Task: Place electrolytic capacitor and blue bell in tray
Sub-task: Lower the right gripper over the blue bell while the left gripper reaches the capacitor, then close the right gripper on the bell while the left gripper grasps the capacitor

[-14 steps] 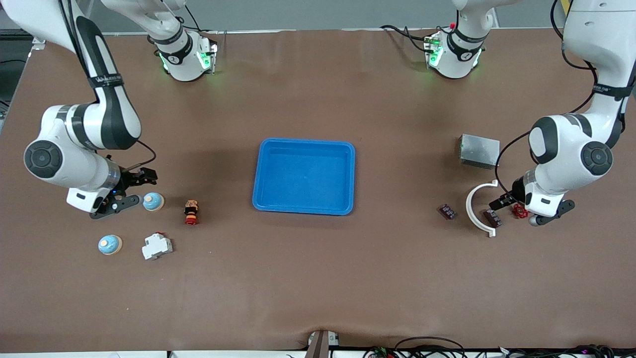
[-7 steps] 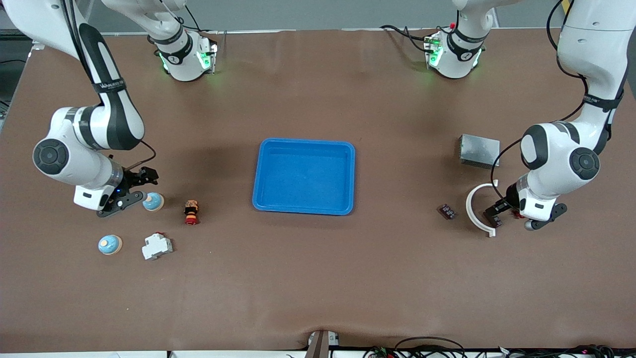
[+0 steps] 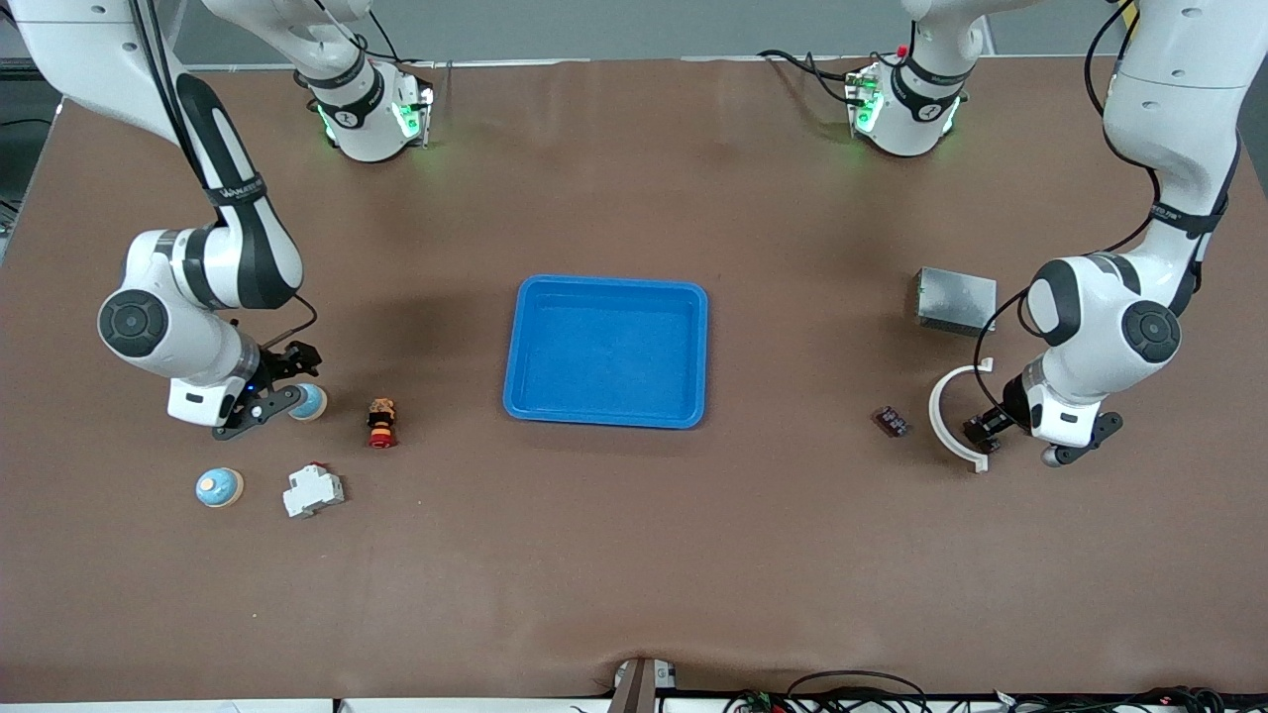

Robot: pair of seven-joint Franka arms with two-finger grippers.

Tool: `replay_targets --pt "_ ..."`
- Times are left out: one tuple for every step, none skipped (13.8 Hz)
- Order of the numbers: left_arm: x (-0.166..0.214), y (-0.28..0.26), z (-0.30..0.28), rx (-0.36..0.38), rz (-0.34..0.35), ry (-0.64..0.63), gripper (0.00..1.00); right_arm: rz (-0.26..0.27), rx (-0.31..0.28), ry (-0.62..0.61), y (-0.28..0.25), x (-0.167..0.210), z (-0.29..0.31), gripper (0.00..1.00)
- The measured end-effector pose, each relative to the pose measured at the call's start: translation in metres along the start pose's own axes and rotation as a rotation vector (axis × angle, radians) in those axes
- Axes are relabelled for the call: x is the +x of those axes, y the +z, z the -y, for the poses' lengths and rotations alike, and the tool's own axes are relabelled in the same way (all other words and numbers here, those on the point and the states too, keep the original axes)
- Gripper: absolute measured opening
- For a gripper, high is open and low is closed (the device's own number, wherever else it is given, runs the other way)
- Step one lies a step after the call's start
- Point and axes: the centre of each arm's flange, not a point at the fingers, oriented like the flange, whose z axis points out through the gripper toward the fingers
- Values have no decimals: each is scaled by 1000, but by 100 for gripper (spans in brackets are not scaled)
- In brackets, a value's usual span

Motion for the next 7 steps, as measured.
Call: replay_targets --pt "0 3 0 0 1 -1 59 -8 -3 -18 7 -2 -6 100" --pt "0 4 0 -1 0 -1 59 -13 -4 -28 12 -5 -12 100" --pt "0 6 0 -2 -1 -1 56 -14 -4 -32 17 -7 -16 100" --pt "0 7 0 -2 0 -2 56 -12 -1 -33 20 -9 -18 100" --pt "0 9 1 -3 0 -2 56 -9 1 -34 23 -9 -18 100" --pt "0 11 1 -3 0 -3 52 -7 3 -35 24 -9 -18 100" --pt "0 12 1 -3 0 -3 40 -4 5 -36 25 -9 -17 100"
